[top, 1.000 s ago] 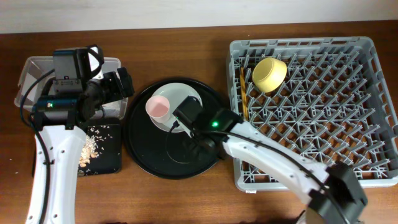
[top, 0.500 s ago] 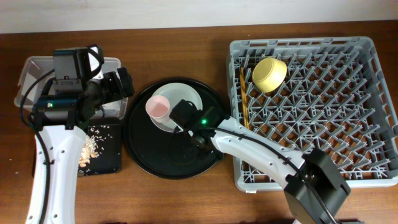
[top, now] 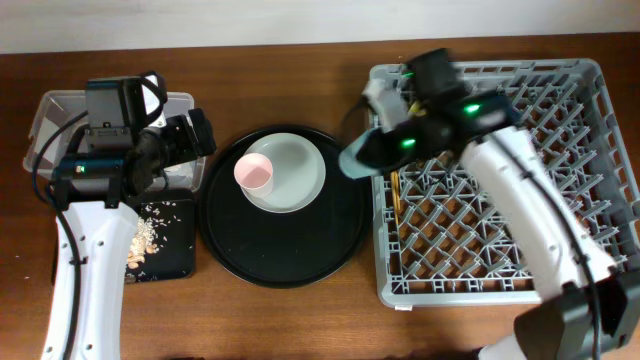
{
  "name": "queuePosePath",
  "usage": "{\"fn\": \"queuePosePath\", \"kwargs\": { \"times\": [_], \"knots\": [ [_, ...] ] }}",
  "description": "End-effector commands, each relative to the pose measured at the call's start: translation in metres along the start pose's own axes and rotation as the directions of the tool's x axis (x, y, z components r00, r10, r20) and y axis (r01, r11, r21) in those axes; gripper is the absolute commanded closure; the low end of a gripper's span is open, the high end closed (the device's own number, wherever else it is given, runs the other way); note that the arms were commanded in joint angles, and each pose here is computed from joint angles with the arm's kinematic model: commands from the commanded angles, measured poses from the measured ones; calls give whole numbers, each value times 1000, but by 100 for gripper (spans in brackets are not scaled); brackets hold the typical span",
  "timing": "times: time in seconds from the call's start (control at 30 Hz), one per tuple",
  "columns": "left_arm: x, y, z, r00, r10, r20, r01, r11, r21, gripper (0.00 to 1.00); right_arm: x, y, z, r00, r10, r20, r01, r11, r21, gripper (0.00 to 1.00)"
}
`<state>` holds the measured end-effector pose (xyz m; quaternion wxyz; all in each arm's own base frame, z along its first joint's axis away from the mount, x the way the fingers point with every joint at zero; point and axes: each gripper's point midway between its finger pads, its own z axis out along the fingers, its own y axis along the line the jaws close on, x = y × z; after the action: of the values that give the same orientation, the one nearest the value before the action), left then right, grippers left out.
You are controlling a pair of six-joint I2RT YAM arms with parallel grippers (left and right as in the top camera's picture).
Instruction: Sort waste into correct bins and load items into the dishwasher rack
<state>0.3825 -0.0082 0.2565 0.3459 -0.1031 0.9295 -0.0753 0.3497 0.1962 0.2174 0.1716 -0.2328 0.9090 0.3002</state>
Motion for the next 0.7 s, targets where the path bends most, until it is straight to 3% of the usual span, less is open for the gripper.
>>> {"fn": "queuePosePath", "kwargs": {
  "times": [0.0,0.2,0.47,0.67],
  "knots": [
    [-5,-1,-4,1000,-3,16,3,1000,3,1,6,8,-1,997,-23,78,49,934,-353,96],
    [-5,-1,-4,1000,-3,17,3,1000,3,1,9,-30,-14,956,87,280,94,813,-574,95],
    [-5,-1,-4,1000,-3,16,3,1000,3,1,36,-79,3,940,183,289,9,831,-557,79],
    [-5,-1,-4,1000,-3,17,3,1000,3,1,50,-88,13,949,212,235,-60,849,-526,82]
  ]
}}
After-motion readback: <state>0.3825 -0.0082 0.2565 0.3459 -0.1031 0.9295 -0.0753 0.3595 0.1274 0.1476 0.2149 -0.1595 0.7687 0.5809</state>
